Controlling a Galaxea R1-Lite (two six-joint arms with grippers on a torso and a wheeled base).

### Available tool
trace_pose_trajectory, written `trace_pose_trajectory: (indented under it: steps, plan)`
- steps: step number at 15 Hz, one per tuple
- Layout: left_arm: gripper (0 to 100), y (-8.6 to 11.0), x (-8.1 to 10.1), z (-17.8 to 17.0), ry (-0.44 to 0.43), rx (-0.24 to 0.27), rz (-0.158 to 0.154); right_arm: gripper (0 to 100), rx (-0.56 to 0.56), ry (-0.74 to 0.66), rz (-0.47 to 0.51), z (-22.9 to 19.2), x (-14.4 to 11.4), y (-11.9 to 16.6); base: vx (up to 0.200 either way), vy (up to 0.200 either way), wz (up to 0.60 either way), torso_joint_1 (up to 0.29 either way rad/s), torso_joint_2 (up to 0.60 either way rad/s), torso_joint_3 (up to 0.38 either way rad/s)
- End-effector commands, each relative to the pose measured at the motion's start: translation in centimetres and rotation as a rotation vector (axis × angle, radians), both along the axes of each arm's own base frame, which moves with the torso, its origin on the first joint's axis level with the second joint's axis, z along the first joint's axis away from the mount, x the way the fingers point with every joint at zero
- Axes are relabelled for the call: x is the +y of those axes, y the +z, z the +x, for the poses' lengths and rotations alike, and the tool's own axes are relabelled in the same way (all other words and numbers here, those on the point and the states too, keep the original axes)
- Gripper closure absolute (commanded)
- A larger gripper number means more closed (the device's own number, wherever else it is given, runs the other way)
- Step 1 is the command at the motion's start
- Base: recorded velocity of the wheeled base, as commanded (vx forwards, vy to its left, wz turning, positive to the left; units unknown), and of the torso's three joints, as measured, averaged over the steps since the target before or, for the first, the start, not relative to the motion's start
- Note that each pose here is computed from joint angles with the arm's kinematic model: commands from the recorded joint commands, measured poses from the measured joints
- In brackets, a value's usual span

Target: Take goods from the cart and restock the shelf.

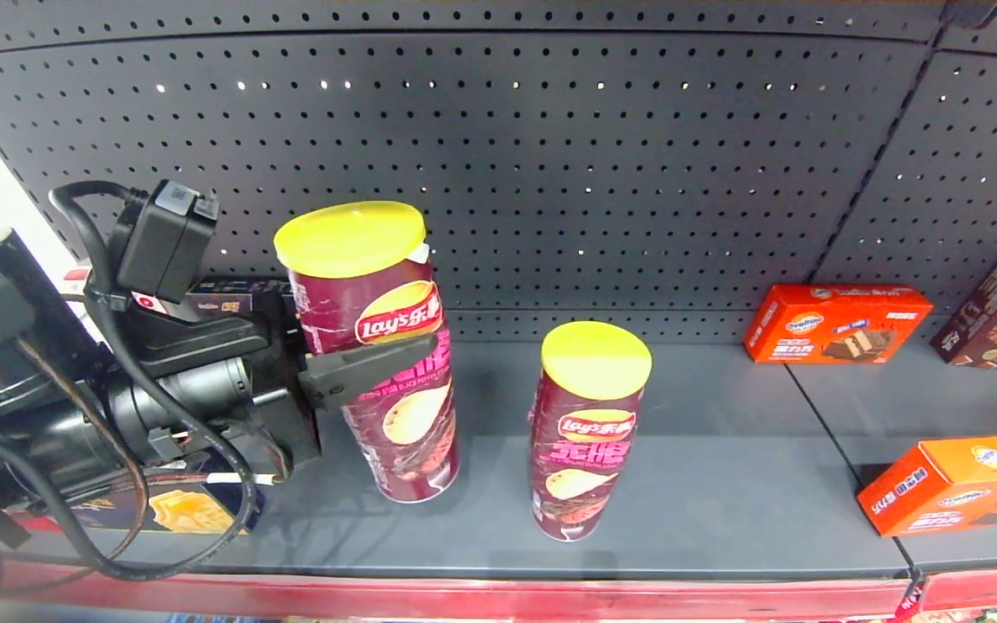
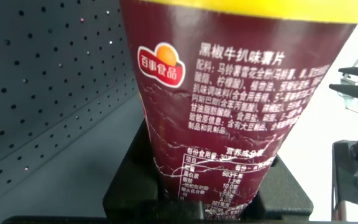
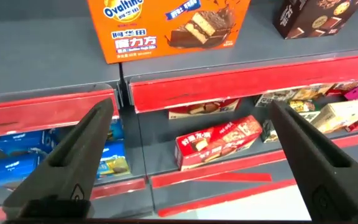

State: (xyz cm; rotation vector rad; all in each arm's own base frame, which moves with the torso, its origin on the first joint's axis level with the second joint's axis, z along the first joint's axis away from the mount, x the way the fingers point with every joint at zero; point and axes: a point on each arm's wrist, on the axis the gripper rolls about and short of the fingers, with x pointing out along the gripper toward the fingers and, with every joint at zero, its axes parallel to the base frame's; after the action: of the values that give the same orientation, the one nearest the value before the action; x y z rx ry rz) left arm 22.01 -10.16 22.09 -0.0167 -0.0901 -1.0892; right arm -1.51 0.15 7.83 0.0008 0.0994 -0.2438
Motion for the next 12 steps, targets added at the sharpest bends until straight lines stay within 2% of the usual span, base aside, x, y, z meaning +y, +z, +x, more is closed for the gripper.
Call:
trace_pose_trajectory:
  steps: [1, 6, 8, 10, 11, 12]
  plan:
    - [100, 0.1, -0.1, 0.0, -0.002, 0.002, 0.000, 0, -0.002, 0.000, -0.001, 0.0, 0.0, -0.1, 0.000, 0.000, 0.00, 0.000, 0.00, 0.000]
    - [100, 1.0, -0.3, 0.5, -0.004, -0.030, -0.010, 0, -0.002, 0.000, -0.001, 0.0, 0.0, -0.1, 0.000, 0.000, 0.00, 0.000, 0.00, 0.000]
    - [100, 1.9, -1.0, 1.7, -0.014, -0.060, -0.020, 0, -0.002, 0.000, -0.001, 0.0, 0.0, -0.1, 0.000, 0.000, 0.00, 0.000, 0.00, 0.000]
    - [100, 2.0, -0.9, 2.6, 0.000, -0.064, -0.019, 0, -0.003, 0.000, -0.001, 0.0, 0.0, -0.1, 0.000, 0.000, 0.00, 0.000, 0.00, 0.000]
    - [100, 2.1, -1.1, 2.6, -0.002, -0.062, -0.024, 0, -0.002, 0.000, -0.001, 0.0, 0.0, -0.1, 0.000, 0.000, 0.00, 0.000, 0.00, 0.000]
    - [100, 2.9, -1.1, 2.8, 0.008, -0.085, -0.037, 0, -0.003, 0.000, -0.001, 0.0, 0.0, -0.1, 0.000, 0.000, 0.00, 0.000, 0.00, 0.000]
